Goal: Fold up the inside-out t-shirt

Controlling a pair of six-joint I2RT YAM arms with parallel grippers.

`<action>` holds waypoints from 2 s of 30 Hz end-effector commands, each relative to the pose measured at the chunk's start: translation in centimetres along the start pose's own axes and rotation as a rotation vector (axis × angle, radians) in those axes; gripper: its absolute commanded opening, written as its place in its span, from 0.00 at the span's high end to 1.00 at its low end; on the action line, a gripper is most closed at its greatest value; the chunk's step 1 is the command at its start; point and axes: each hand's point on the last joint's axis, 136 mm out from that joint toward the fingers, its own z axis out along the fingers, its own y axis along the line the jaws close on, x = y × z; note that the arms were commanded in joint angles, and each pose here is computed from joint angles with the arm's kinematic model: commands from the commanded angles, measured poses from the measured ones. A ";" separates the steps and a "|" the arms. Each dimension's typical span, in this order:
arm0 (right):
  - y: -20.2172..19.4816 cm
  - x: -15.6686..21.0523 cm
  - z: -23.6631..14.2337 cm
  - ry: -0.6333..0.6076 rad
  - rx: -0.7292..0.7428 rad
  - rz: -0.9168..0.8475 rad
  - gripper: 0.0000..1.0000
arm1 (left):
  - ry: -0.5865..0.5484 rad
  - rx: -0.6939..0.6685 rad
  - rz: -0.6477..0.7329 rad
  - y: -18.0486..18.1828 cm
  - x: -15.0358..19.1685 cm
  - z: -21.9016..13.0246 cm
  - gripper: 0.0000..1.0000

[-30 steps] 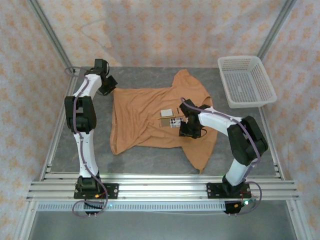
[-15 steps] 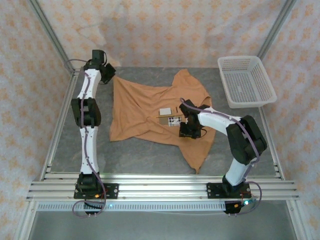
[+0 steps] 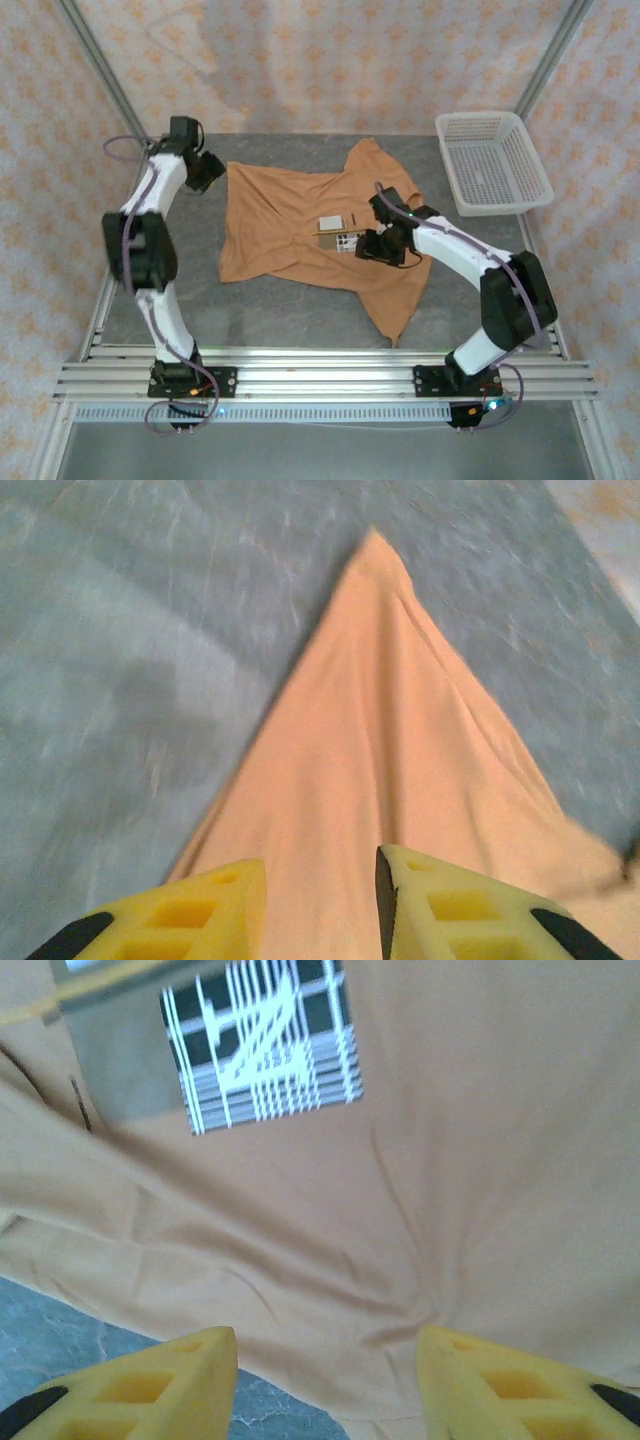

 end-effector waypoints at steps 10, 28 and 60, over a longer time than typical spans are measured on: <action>-8.7 -3.1 1.0 -0.044 0.235 0.148 0.49 | 0.205 -0.012 0.091 3.9 14.5 4.6 0.66; -11.1 -9.8 4.5 -0.033 0.416 0.098 0.51 | 0.123 -0.182 0.178 5.3 5.4 3.9 0.62; -3.7 0.1 -1.7 -0.063 0.105 0.046 0.52 | 0.047 -0.176 0.113 10.8 9.0 2.3 0.63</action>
